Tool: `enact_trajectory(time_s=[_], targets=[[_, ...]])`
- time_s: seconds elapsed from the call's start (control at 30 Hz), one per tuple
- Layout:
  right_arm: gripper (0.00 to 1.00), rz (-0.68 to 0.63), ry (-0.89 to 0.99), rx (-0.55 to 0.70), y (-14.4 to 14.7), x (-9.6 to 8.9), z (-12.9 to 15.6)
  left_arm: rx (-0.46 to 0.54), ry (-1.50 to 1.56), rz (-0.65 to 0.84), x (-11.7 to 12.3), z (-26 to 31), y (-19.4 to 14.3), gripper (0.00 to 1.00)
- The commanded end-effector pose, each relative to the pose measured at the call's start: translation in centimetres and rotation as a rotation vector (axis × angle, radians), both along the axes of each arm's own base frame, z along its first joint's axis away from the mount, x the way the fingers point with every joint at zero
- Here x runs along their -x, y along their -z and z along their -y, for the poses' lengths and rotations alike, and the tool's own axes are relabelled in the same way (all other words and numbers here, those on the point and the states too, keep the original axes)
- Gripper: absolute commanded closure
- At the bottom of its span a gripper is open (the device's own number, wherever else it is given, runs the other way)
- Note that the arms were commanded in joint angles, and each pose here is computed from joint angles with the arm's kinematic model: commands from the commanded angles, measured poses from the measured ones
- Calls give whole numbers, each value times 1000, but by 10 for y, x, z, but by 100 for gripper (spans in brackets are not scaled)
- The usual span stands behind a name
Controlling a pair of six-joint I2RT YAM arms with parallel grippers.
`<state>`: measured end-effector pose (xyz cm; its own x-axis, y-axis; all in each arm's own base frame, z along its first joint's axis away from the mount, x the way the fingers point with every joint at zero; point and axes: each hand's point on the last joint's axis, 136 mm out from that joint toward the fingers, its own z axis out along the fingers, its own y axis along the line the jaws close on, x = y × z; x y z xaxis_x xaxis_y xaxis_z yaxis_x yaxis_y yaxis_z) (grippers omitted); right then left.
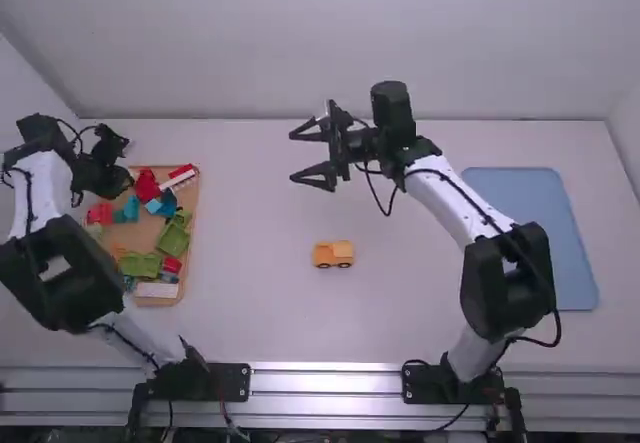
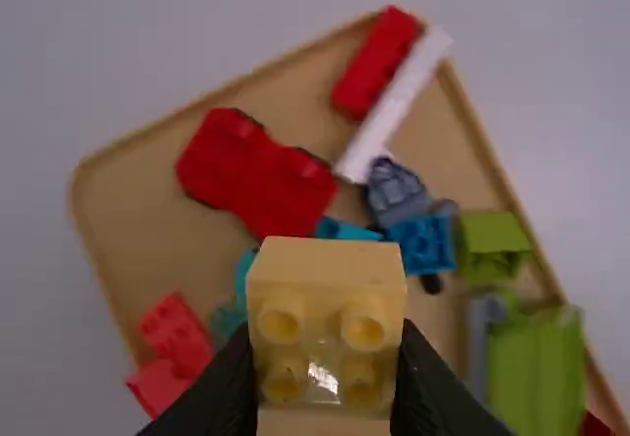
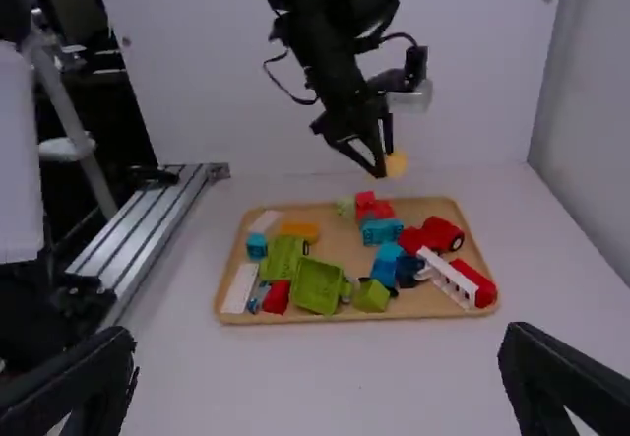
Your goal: Assemble lego blocks to make yellow taxi
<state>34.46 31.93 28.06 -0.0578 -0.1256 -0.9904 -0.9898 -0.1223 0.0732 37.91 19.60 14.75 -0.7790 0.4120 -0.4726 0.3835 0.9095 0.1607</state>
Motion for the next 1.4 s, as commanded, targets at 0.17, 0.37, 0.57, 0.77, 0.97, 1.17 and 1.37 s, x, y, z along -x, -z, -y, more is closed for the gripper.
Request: enact_trajectory(time_s=[0.17, 0.37, 0.57, 0.77, 0.97, 1.17, 1.37], targets=[[1, 60, 3, 36, 7, 0, 18, -68, 563, 47, 16, 172, 0, 98], [1, 142, 22, 181, 31, 19, 45, -160, 824, -38, 26, 267, 17, 98], [1, 213, -23, 238, 32, 47, 63, -355, 1055, -157, 49, 318, 47, 98], [2, 189, 33, 239, 45, 40, 89, -399, 1095, -80, 37, 336, 37, 98], [2, 243, 86, 128, 46, 46, 127, -192, 967, -86, 43, 356, -2, 98], [1, 235, 135, 104, 60, 55, 145, 35, 967, -188, 80, 383, 8, 98], [1, 223, 147, 50, 64, 59, 150, -29, 953, -298, 96, 362, 61, 98]])
